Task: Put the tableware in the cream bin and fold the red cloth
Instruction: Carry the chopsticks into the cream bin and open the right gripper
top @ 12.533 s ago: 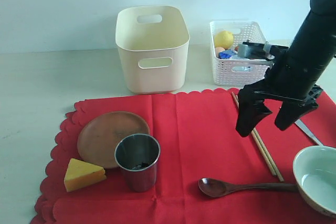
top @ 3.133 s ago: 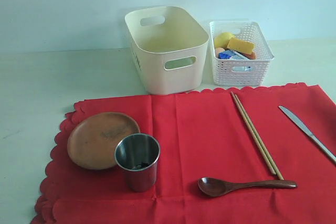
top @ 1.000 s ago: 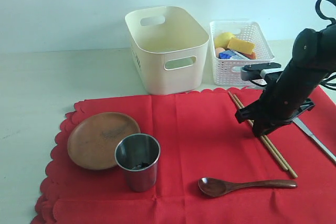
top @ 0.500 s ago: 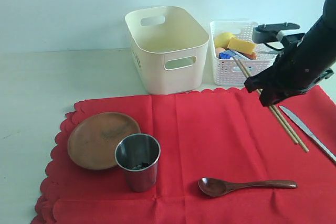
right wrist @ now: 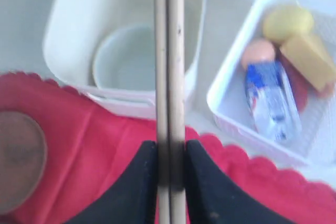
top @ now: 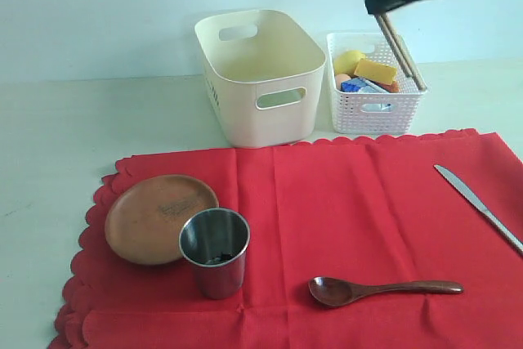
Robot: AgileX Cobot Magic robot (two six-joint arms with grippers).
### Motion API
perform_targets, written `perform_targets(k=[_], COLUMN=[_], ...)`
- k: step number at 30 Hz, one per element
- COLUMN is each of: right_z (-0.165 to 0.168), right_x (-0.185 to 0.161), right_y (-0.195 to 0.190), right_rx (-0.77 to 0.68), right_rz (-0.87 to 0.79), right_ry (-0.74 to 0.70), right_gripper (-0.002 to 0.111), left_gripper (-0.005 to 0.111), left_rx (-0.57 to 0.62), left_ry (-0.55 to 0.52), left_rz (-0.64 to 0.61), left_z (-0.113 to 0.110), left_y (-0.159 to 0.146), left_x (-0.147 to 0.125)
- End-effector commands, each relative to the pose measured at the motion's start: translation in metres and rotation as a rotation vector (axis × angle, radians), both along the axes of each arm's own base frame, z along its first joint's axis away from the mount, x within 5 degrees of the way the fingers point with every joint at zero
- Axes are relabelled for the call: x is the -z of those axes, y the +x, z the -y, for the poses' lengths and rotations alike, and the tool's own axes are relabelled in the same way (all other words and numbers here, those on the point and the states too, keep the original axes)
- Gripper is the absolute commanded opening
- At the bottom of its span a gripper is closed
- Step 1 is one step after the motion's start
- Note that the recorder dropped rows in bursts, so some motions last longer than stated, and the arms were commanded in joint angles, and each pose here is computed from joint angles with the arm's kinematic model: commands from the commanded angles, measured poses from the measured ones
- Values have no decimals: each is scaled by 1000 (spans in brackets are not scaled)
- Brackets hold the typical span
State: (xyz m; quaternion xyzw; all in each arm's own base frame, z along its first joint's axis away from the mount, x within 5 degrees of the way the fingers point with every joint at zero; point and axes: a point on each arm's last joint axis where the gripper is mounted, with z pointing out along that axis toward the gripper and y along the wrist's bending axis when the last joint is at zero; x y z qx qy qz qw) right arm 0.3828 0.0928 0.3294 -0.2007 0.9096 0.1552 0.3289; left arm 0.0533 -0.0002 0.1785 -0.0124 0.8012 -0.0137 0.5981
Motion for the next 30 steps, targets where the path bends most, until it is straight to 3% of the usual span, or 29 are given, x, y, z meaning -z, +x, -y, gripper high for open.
perform_targets(k=[1, 4, 9, 13, 17, 19, 21, 22, 25, 30], right_z=[-18, -31, -70, -99, -103, -106, -105, -102, -91, -68], right_x=[-16, -13, 10, 48, 86, 99, 100, 94, 81, 74], right_y=[32, 55, 94, 126, 138, 133, 132, 131, 131, 134], right_rx=[-98, -162, -264, -275, -291, -405, -421, -409, -349, -111], right_rz=[110, 162, 294, 397, 347, 310, 307, 307, 300, 225], right_ry=[131, 169, 116, 73, 53, 4, -23, -44, -114, -242], right_gripper=[0, 0, 0, 0, 0, 19, 36, 51, 65, 68], left_gripper=[0, 0, 0, 0, 0, 0, 0, 0, 0, 0], left_rx=[6, 6, 6, 6, 6, 6, 6, 6, 6, 6], left_ry=[-5, -5, -5, -5, -5, -5, -5, -5, -5, -5], left_rz=[24, 24, 24, 24, 24, 24, 24, 24, 24, 24], left_z=[0, 0, 0, 0, 0, 0, 0, 0, 0, 0], left_y=[0, 0, 0, 0, 0, 0, 0, 0, 0, 0], left_x=[-3, -3, -3, -3, -3, -3, -3, -3, -3, -3])
